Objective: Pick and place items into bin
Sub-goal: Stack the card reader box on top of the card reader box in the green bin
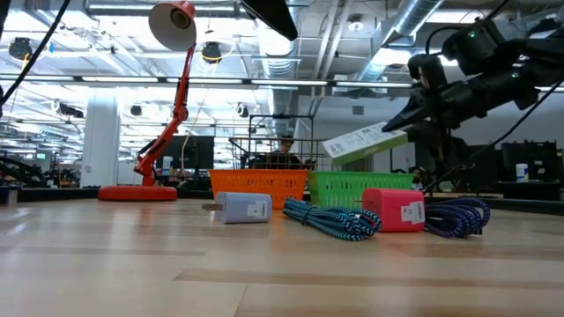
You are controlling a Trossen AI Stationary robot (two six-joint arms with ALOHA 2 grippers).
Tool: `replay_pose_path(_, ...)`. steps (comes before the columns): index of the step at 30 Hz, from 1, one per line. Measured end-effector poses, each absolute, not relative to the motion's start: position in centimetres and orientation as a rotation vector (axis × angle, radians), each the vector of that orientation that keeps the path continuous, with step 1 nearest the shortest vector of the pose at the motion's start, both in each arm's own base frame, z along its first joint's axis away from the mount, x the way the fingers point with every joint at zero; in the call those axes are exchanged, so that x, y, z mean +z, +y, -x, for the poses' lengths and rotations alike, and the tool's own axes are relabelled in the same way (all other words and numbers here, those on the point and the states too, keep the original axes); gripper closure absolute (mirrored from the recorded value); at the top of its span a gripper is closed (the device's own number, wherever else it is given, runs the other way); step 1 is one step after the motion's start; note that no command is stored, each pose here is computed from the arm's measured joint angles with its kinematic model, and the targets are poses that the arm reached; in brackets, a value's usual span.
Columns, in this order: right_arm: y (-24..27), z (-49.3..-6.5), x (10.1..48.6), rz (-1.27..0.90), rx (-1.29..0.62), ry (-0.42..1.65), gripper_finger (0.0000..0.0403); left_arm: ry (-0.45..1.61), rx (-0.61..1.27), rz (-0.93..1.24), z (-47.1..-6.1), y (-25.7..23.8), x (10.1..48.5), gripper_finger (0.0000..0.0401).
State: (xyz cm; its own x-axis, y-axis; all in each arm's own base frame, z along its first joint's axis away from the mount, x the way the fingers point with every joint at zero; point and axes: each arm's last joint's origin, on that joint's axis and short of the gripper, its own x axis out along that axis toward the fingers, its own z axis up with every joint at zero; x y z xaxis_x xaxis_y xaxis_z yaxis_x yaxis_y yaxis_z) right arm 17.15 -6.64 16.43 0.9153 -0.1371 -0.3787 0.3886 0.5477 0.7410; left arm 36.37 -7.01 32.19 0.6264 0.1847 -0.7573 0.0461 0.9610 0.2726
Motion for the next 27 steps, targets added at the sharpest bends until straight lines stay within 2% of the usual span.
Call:
replay_pose_path(18,-6.69,-17.24,16.68,-0.936,-0.308,0.265,0.0324,0.894,0.082,-0.276,-36.38,-7.0,32.17,0.0401)
replay_pose_path(27,-6.69,-17.24,16.69,-0.935,-0.309,0.263,0.0288,0.894,0.082,-0.276,-36.39,-7.0,32.16,0.0401)
